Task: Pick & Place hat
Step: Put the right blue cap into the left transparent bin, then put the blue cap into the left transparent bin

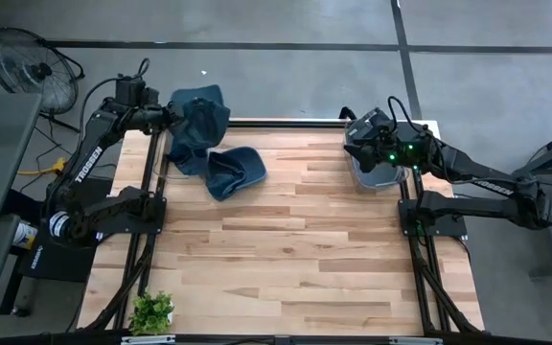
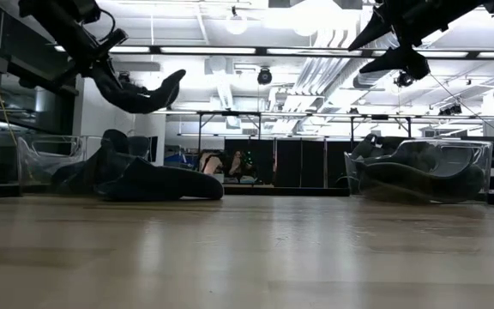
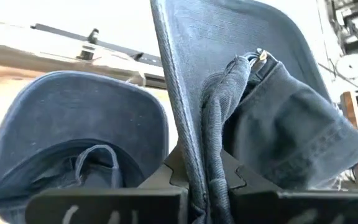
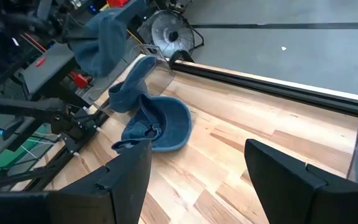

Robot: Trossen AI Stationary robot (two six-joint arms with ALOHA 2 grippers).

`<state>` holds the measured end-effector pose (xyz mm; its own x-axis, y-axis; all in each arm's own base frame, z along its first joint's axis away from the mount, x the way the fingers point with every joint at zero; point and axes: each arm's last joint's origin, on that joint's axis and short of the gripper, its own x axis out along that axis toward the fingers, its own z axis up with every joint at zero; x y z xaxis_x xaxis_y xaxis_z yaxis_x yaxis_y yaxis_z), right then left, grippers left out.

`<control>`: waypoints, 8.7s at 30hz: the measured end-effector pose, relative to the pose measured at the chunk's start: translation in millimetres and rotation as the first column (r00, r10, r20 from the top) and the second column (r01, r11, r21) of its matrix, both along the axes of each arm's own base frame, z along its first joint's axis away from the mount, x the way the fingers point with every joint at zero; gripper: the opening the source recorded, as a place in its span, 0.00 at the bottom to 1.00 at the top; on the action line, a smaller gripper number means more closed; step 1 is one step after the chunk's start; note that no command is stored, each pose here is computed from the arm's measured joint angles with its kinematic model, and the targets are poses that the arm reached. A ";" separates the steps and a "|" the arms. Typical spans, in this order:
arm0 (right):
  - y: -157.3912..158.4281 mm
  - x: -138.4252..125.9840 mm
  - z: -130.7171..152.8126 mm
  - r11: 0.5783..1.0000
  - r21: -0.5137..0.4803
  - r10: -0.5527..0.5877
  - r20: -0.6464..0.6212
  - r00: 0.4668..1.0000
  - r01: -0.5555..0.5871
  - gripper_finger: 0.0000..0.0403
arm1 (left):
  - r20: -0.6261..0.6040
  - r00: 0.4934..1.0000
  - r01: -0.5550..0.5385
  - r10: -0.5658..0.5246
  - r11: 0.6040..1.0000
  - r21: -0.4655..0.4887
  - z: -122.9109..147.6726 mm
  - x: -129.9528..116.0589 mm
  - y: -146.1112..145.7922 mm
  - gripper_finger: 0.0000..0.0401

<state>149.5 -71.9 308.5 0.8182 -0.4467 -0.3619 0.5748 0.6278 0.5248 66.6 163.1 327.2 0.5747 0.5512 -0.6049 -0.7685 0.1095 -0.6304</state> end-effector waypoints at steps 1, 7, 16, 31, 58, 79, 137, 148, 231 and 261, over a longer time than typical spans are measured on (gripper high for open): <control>0.1 -0.2 -0.5 1.000 0.002 0.000 -0.005 1.000 0.000 0.62 | -0.002 1.000 -0.010 0.010 1.000 -0.003 0.3 -0.7 -1.3 0.03; 0.2 -0.4 -1.5 1.000 0.001 0.003 -0.018 1.000 -0.003 0.62 | -0.035 0.995 -0.093 0.092 0.995 -0.041 0.2 -6.3 -11.7 0.03; 0.3 -0.6 -1.9 0.999 -0.027 0.016 -0.039 0.999 -0.017 0.62 | -0.177 0.972 -0.178 0.155 0.976 -0.127 1.1 -14.8 -26.5 0.03; -0.3 1.7 -3.5 0.999 -0.024 0.035 -0.050 0.998 -0.036 0.62 | -0.268 0.943 -0.256 0.198 0.946 -0.201 -3.7 -11.1 -19.5 0.03; 2.5 6.1 -5.6 0.984 0.016 0.178 -0.042 0.983 -0.177 0.62 | -0.596 0.772 -0.413 0.222 0.887 -0.205 -46.0 44.1 5.9 0.04; 5.7 3.8 -12.0 0.967 0.057 0.252 -0.098 0.963 -0.247 0.62 | -0.655 0.741 -0.354 0.145 0.914 -0.199 -53.8 49.9 11.8 0.44; 5.4 3.8 -11.9 0.962 0.003 0.269 -0.128 0.954 -0.271 0.62 | -0.668 0.721 -0.364 0.186 0.921 -0.137 -3.2 116.4 -40.5 0.00; 5.6 3.9 -12.1 0.961 0.006 0.276 -0.126 0.953 -0.277 0.62 | -0.805 0.546 -0.507 0.232 0.857 -0.096 -33.1 129.7 -25.6 0.00; 5.3 7.7 -14.1 0.854 -0.221 0.405 -0.285 0.869 -0.471 0.62 | -0.664 0.489 0.582 -0.566 0.779 -0.235 -55.4 214.4 -97.8 0.51; 4.8 6.2 -16.6 0.909 -0.133 0.352 -0.261 0.899 -0.395 0.62 | -0.682 0.405 0.481 -0.609 0.777 -0.407 -114.6 243.5 -96.8 0.85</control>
<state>155.6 -67.1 291.8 0.8429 -0.1983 -0.5002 0.3686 0.8901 0.2681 310.1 66.3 212.6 0.0270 0.1769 -0.9839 -0.7489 0.6555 0.0973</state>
